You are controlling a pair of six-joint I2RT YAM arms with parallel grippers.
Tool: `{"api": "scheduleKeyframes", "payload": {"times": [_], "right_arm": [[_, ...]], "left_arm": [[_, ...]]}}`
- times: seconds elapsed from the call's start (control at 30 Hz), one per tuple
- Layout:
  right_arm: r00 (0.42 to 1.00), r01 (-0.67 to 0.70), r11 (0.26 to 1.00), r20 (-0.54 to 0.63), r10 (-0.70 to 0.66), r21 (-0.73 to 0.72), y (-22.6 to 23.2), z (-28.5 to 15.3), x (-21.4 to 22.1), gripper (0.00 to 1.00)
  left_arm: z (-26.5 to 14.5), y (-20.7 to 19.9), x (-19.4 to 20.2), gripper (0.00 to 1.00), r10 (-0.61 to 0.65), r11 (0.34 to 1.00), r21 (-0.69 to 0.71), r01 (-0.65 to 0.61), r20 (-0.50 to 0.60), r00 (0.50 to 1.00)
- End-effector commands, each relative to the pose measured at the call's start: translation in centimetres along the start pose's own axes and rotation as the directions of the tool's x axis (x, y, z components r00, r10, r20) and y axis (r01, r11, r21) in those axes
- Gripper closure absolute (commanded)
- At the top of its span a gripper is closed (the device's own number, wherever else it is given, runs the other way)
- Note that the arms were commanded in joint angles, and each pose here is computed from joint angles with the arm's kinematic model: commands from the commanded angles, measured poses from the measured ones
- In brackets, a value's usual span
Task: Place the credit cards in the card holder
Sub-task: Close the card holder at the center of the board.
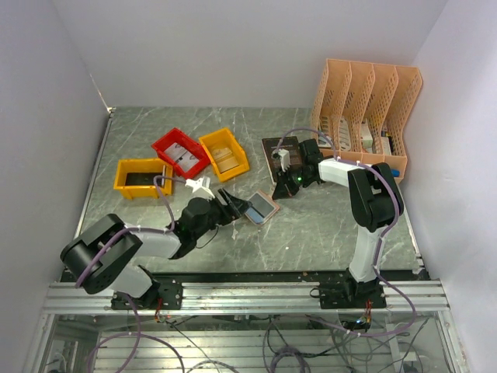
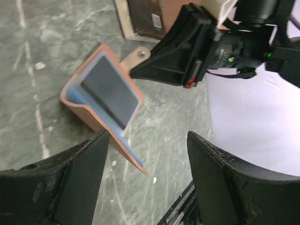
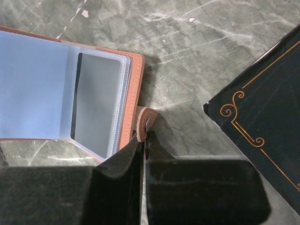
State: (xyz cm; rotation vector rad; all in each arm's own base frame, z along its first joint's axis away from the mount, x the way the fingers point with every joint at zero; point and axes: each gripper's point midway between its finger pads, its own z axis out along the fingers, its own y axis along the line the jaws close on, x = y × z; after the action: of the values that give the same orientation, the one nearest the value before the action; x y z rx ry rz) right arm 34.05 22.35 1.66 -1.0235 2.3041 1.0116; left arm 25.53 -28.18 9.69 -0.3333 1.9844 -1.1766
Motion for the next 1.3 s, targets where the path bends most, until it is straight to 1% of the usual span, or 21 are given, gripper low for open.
{"api": "scheduleKeyframes", "payload": {"times": [0.0,0.1,0.23,0.43,0.5,0.57,0.63,0.8,0.93,1.1,1.17,1.27], "right_arm": [[0.999,-0.032,0.998,0.008,0.032,-0.063,1.1,0.2,0.0,1.0],[0.999,-0.031,0.996,0.023,0.033,-0.085,1.6,0.0,-0.3,1.0],[0.999,-0.028,0.994,0.041,0.033,-0.108,2.1,-0.2,-0.7,1.0],[0.998,-0.021,0.992,0.055,0.028,-0.127,2.2,-0.6,-0.9,1.0],[0.998,-0.016,0.992,0.055,0.023,-0.128,2.2,-0.6,-0.8,1.0],[0.998,-0.013,0.992,0.052,0.02,-0.129,2.2,-0.6,-0.8,1.0],[0.999,-0.005,0.992,0.053,0.012,-0.123,2.1,-0.6,-0.8,1.0],[0.998,0.023,0.994,0.059,-0.016,-0.109,1.9,-0.8,-1.1,1.0],[0.997,0.047,0.995,0.065,-0.041,-0.09,1.7,-1.0,-1.5,1.0],[0.994,0.078,0.995,0.076,-0.074,-0.057,1.4,-1.3,-2.0,1.0],[0.993,0.1,0.994,0.074,-0.096,-0.051,1.5,-1.2,-2.1,1.0],[0.987,0.148,0.988,0.071,-0.145,-0.046,2.2,-1.0,-2.3,0.99]], "left_arm": [[1.5,-3.1,-0.2,0.22,0.039,0.992,0.119,-0.039,0.001,0.999],[2.7,-3.8,-0.1,0.22,0.049,0.989,0.142,-0.048,-0.002,0.999],[4.6,-3.9,0.2,0.22,0.072,0.99,0.128,-0.068,-0.028,0.997],[6.5,-1.8,1.3,0.23,0.06,0.997,0.045,-0.057,-0.064,0.996],[7.0,-1.3,1.2,0.29,0.052,0.998,0.028,-0.05,-0.062,0.997],[7.6,-0.7,0.9,0.39,0.043,0.999,-0.002,-0.044,-0.063,0.997],[8.0,-0.1,0.7,0.47,0.048,0.998,-0.038,-0.05,-0.069,0.996],[8.1,1.5,0.5,0.64,0.099,0.985,-0.133,-0.111,-0.092,0.991],[8.2,3.4,0.8,0.76,0.135,0.962,-0.217,-0.164,-0.14,0.981],[8.1,5.7,1.7,0.86,0.125,0.945,-0.277,-0.176,-0.192,0.973],[7.9,6.1,2.0,0.9,0.113,0.947,-0.275,-0.168,-0.203,0.973],[7.7,6.6,2.3,0.93,0.103,0.945,-0.281,-0.164,-0.219,0.97]]}}
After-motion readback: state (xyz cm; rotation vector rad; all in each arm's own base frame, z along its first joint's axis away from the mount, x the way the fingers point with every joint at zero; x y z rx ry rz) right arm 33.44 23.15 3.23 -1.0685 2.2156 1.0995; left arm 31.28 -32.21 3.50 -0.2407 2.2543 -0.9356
